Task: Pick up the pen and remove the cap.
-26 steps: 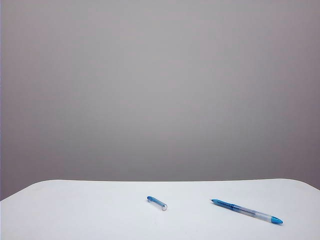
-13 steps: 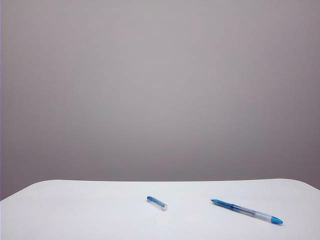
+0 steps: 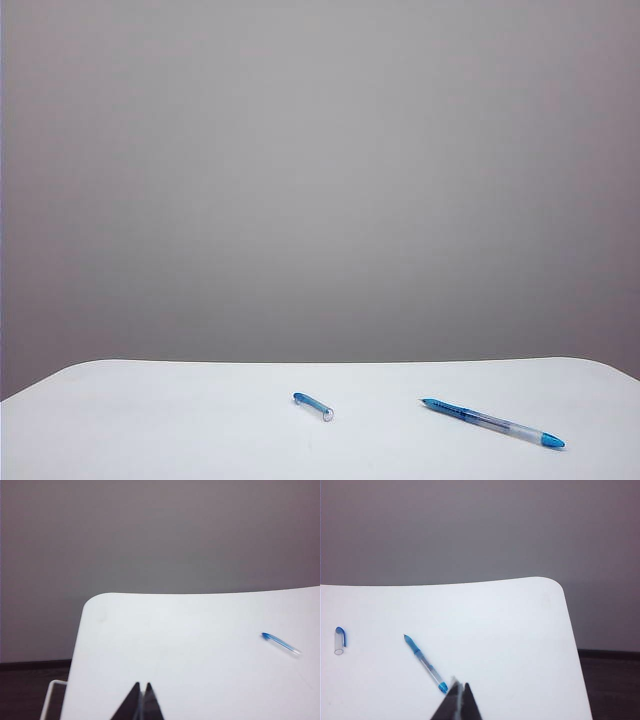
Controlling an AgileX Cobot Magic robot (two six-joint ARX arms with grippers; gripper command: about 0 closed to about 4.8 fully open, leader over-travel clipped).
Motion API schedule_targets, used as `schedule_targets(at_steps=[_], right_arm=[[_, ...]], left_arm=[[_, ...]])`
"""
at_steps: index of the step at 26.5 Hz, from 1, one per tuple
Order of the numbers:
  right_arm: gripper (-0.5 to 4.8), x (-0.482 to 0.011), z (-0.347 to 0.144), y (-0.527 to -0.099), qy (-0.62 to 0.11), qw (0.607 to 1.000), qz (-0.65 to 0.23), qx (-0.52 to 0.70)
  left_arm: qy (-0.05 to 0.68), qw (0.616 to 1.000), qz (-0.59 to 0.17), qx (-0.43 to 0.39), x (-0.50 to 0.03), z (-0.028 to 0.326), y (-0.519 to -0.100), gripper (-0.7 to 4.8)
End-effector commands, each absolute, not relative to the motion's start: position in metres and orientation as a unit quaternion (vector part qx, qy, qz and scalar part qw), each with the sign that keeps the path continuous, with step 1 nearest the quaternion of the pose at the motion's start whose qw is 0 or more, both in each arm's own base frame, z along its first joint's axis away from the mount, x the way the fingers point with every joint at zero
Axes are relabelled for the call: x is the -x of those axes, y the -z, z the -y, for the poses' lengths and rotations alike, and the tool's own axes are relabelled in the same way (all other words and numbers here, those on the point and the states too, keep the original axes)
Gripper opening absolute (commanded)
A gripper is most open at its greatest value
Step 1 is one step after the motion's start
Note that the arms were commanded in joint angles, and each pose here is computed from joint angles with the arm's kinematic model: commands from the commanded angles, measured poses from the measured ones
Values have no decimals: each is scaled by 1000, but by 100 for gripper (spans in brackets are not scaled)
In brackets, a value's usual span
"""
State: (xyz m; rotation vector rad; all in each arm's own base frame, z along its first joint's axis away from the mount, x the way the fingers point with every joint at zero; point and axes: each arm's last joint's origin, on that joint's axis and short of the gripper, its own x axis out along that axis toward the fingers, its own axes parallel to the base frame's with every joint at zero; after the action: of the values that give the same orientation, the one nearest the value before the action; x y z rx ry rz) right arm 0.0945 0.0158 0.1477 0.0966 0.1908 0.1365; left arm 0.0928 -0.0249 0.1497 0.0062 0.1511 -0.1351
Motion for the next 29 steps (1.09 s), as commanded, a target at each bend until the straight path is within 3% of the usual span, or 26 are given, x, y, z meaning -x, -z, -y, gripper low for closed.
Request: schedule_targets(at_steps=[1, 3, 7, 14, 23, 29], right_arm=[[-1, -95, -12, -147, -2, 995, -86, -54], [-1, -95, -11, -148, 13, 995, -79, -66], [-1, -96, -12, -148, 8, 995, -80, -66], [-1, -95, -12, -148, 9, 994, -83, -65], [-1, -95, -12, -147, 8, 994, -85, -65], [2, -95, -14, -147, -39, 992, -92, -81]], left_arm=[[55, 996, -70, 9, -95, 17, -151, -6], [60, 997, -45, 19, -97, 8, -156, -6], [12, 996, -80, 36, -96, -4, -150, -6], [-18, 996, -77, 36, -96, -7, -150, -6], [-19, 995, -90, 50, -95, -7, -148, -6], [-16, 995, -89, 51, -96, -7, -148, -1]])
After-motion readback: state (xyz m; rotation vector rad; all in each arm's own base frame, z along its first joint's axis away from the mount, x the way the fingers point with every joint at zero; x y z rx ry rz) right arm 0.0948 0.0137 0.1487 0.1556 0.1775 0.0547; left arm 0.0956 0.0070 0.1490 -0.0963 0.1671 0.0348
